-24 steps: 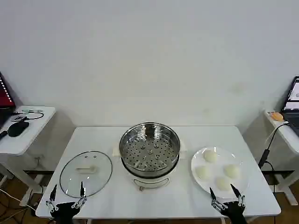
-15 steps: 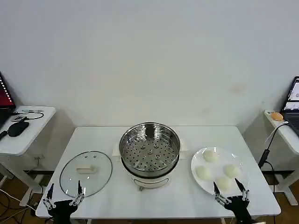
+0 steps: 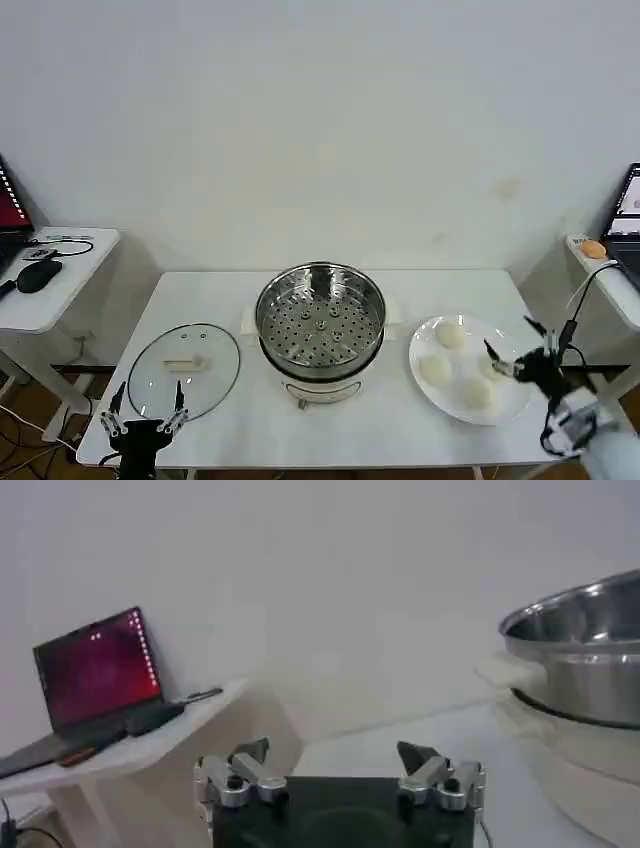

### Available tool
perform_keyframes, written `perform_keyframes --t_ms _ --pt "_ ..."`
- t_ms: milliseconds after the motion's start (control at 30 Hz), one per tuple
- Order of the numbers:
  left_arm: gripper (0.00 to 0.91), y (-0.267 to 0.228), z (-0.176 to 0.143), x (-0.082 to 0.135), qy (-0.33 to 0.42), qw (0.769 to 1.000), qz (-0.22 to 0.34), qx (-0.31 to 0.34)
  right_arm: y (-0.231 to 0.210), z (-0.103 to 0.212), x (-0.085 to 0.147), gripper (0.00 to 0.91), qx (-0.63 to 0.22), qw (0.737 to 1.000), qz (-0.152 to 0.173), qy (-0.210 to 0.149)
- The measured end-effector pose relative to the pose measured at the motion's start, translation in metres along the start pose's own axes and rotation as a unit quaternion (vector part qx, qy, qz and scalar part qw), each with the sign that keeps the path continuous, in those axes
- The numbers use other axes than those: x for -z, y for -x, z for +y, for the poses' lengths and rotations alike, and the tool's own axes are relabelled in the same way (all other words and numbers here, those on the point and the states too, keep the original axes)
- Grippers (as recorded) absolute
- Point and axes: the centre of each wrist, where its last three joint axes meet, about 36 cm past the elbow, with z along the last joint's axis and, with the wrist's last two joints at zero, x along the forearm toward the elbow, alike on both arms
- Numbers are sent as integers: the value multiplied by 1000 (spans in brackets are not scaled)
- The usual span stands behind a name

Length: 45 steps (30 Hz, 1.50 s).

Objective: Take steamed baozi put them in steamer then cover it.

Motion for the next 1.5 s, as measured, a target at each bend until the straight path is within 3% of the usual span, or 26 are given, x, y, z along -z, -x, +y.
perform_keyframes --t_ms 167,267,400,567,800,1100,1500 --pt "907 -2 -2 2 4 1000 1 -3 33 -47 6 907 77 990 8 -120" --pt "907 -4 -2 3 7 1000 1 -3 56 -68 13 907 126 977 5 -173" --pt "907 -5 -2 4 12 1000 0 -4 88 -87 22 907 189 955 9 -228" --pt "907 -5 -3 6 16 1000 -3 -2 125 -104 30 907 254 929 30 -267" --pt "907 -3 -4 8 18 1000 -6 -1 167 -110 45 907 326 901 51 -282" --pt "907 0 -5 11 19 1000 -10 -3 208 -83 48 907 407 869 94 -265" --pt "907 -1 -4 11 22 1000 -11 -2 248 -58 54 907 427 858 135 -250"
